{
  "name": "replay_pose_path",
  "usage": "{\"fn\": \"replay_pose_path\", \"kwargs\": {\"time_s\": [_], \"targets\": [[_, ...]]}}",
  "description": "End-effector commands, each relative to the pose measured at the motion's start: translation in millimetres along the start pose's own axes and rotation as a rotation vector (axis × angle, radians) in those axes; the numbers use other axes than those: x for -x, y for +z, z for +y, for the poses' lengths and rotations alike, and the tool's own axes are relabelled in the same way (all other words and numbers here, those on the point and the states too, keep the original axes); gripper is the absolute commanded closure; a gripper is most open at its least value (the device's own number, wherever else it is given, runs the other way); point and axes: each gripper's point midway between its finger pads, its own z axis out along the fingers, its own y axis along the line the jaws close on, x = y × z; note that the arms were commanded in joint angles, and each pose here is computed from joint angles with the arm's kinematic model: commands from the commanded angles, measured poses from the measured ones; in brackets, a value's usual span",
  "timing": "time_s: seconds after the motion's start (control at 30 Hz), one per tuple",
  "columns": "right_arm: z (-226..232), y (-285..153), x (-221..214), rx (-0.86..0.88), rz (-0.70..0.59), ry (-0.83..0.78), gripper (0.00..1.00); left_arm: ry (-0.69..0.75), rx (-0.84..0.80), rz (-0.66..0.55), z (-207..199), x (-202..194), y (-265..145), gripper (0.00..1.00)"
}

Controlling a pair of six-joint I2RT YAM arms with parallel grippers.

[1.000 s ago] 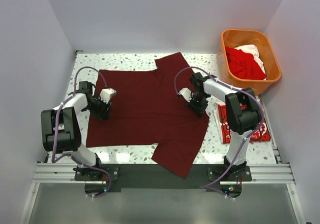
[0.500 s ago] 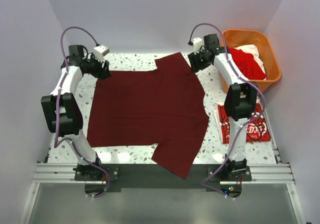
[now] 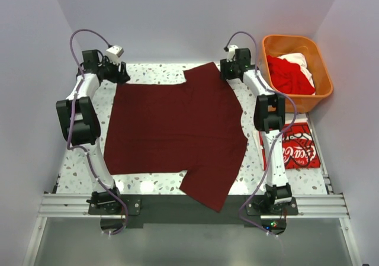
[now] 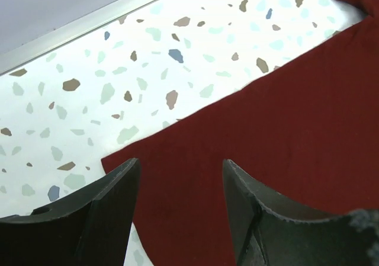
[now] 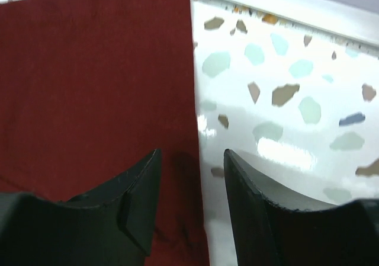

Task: Fold and stack the t-shirts
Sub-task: Flatten the tshirt out, then fold the tshirt

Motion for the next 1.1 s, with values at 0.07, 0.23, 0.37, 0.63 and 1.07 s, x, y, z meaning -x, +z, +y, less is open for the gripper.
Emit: {"fn": "replay_pose_path", "kwargs": {"time_s": [0.07,0.23,0.37,0.63,1.07], "targets": [[3.4,2.3,70.8,-0.003,-0.246,0.015,0.52,-0.016,0.040,-0.034,22.2,4.9,3.0,0.37],[12.0,18.0,59.6,0.016,-0.237,0.016,0.55,-0.014,0.054,-0.001,28.7,-7.9,10.7,0.37],[16.6,26.0,53.3,0.024,-0.231,0.016,0.57,-0.005,0.072,0.028,36.4,-15.5,15.9,0.37],[25.2,37.2,44.0,0.030,-0.221,-0.008,0.73,0.067,0.095,0.084,57.5,-29.4,28.9,0.37],[22.2,30.5,52.4,0.017,-0.243,-0.056,1.00,0.463,-0.088,0.044,76.7,-31.1,37.2,0.45]]}}
